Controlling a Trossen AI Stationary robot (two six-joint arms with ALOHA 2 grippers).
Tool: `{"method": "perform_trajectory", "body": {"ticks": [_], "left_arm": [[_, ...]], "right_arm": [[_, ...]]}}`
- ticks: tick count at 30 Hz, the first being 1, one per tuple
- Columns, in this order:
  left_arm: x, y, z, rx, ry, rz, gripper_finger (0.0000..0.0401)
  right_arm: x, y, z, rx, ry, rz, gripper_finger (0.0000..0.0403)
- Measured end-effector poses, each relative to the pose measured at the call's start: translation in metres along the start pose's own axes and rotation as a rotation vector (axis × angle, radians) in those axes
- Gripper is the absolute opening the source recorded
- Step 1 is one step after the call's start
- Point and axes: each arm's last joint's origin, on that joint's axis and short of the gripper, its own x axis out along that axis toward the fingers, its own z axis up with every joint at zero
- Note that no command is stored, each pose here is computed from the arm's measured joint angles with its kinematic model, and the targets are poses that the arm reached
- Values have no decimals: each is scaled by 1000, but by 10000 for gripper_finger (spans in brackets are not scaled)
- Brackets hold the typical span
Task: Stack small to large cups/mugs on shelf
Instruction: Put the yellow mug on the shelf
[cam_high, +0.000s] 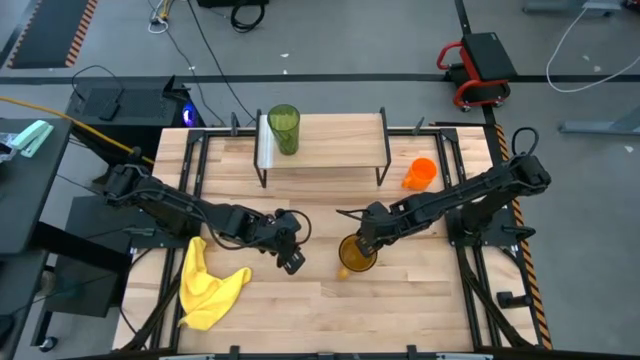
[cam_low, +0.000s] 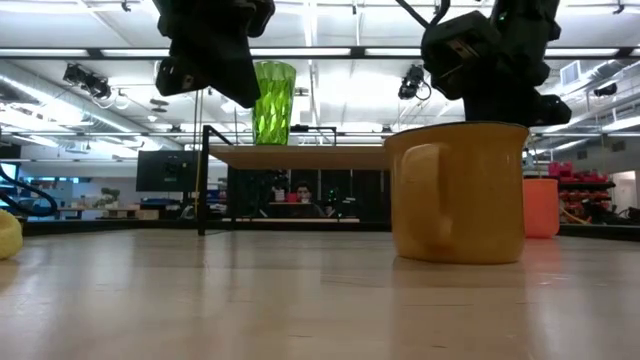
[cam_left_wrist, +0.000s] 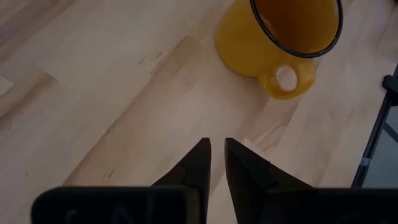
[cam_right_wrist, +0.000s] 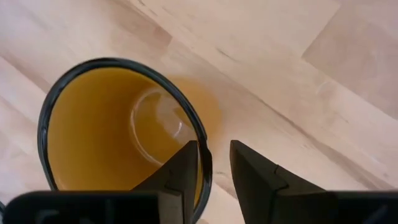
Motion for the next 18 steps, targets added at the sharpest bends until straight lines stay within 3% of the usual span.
{"method": "perform_trajectory", "body": {"ticks": [18], "left_arm": [[2, 3, 7, -28, -22, 0, 53]], "right_arm": [[7, -11, 28, -28, -21, -30, 54]]}}
